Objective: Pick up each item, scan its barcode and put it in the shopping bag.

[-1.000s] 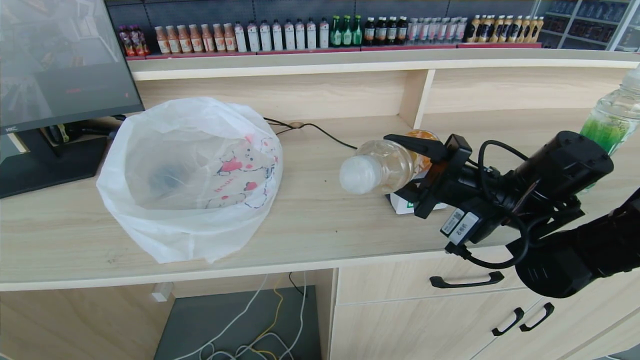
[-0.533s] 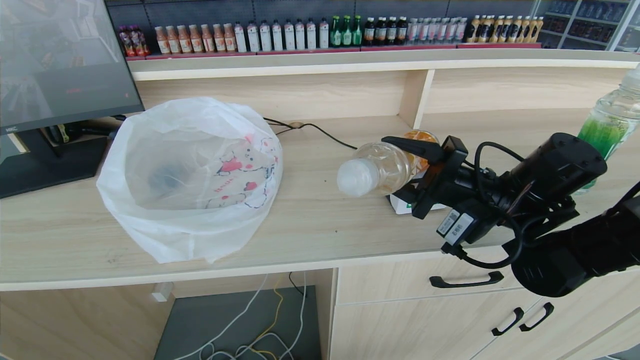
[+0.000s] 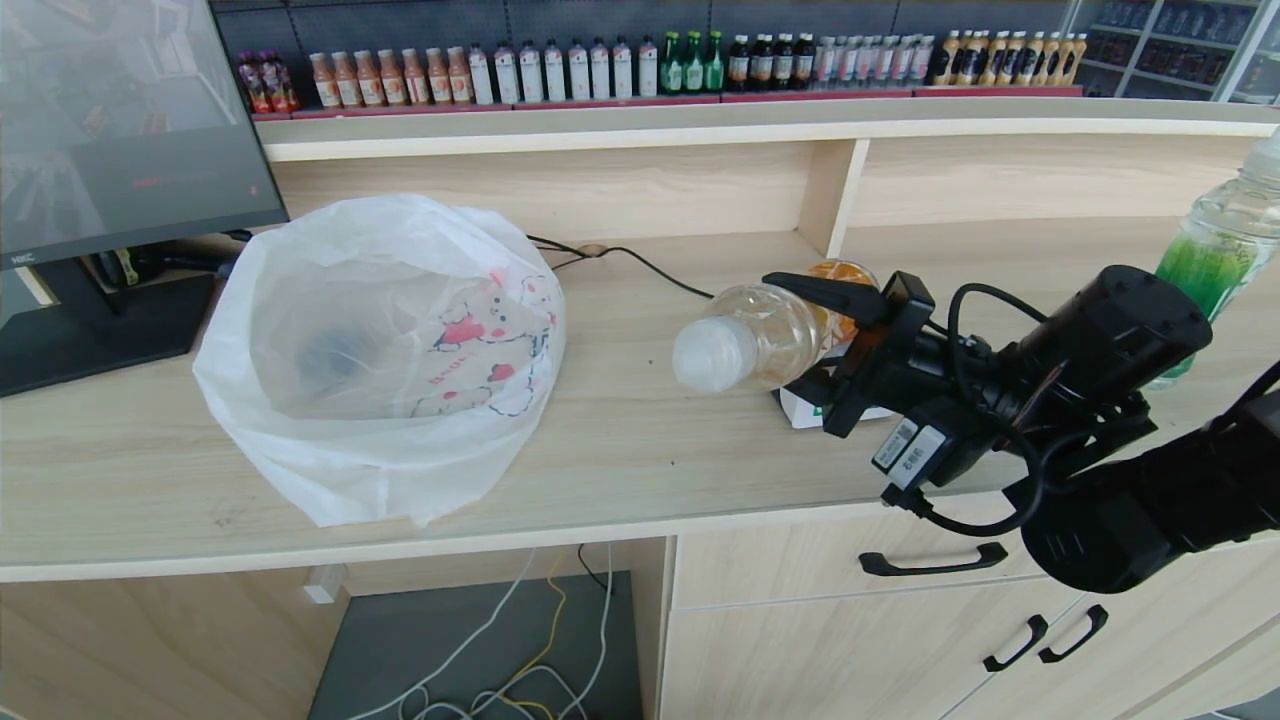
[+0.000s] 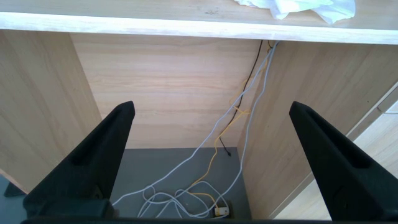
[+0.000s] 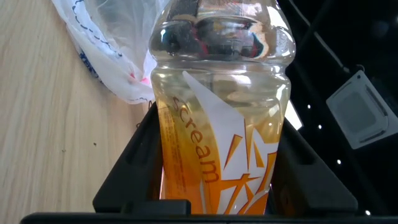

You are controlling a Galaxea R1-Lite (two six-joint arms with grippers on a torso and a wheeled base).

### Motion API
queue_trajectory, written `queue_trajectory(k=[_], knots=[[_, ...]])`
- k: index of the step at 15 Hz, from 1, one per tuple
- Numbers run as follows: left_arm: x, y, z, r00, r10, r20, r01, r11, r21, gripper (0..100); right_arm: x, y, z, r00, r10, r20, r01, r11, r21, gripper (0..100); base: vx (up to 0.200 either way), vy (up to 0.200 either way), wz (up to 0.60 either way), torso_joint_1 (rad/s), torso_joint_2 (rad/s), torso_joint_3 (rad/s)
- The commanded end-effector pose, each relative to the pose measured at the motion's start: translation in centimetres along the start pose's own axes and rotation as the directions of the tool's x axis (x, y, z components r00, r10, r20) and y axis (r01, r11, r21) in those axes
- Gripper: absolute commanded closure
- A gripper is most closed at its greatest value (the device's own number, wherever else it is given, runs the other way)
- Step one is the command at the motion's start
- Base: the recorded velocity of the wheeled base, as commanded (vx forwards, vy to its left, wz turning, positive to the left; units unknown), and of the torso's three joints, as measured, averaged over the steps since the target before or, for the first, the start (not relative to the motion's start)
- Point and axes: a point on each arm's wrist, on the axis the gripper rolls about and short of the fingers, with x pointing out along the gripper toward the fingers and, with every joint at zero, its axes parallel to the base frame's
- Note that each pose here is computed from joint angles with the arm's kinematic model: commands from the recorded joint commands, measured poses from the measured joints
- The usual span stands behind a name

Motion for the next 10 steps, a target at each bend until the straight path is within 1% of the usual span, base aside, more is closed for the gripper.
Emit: queue_trajectory(k=[1,3,5,6,7,8,10], knots=[[0.0,0.0,0.0,1.000,0.000,0.002,0.000,1.000,0.000,0,0.0,-0.1,0.0,1.000,-0.002,0.002,0.002,1.000,-0.002,100,0.000,0.000,0.00,0.000,0.00,0.000],[0.0,0.0,0.0,1.000,0.000,0.001,0.000,1.000,0.000,0,0.0,-0.2,0.1,1.000,-0.005,0.003,0.005,1.000,-0.007,100,0.000,0.000,0.00,0.000,0.00,0.000],[0.0,0.0,0.0,1.000,0.000,0.002,0.000,1.000,0.000,0,0.0,-1.1,0.5,1.000,-0.020,0.007,0.020,1.000,-0.016,100,0.000,0.000,0.00,0.000,0.00,0.000],[0.0,0.0,0.0,1.000,0.000,0.001,0.000,1.000,0.000,0,0.0,-1.8,0.8,0.999,-0.032,0.011,0.032,0.999,-0.023,100,0.000,0.000,0.00,0.000,0.00,0.000],[0.0,0.0,0.0,1.000,0.000,0.001,0.000,1.000,0.000,0,0.0,-3.0,1.5,0.998,-0.056,0.017,0.057,0.998,-0.015,100,0.000,0.000,0.00,0.000,0.00,0.000],[0.0,0.0,0.0,1.000,0.000,0.001,0.000,1.000,0.000,0,0.3,-4.2,2.3,0.996,-0.087,0.027,0.087,0.996,0.007,100,0.000,0.000,0.00,0.000,0.00,0.000],[0.0,0.0,0.0,1.000,0.000,0.002,0.000,1.000,0.000,0,0.8,-5.7,3.6,0.991,-0.134,0.027,0.133,0.990,0.047,100,0.000,0.000,0.00,0.000,0.00,0.000]])
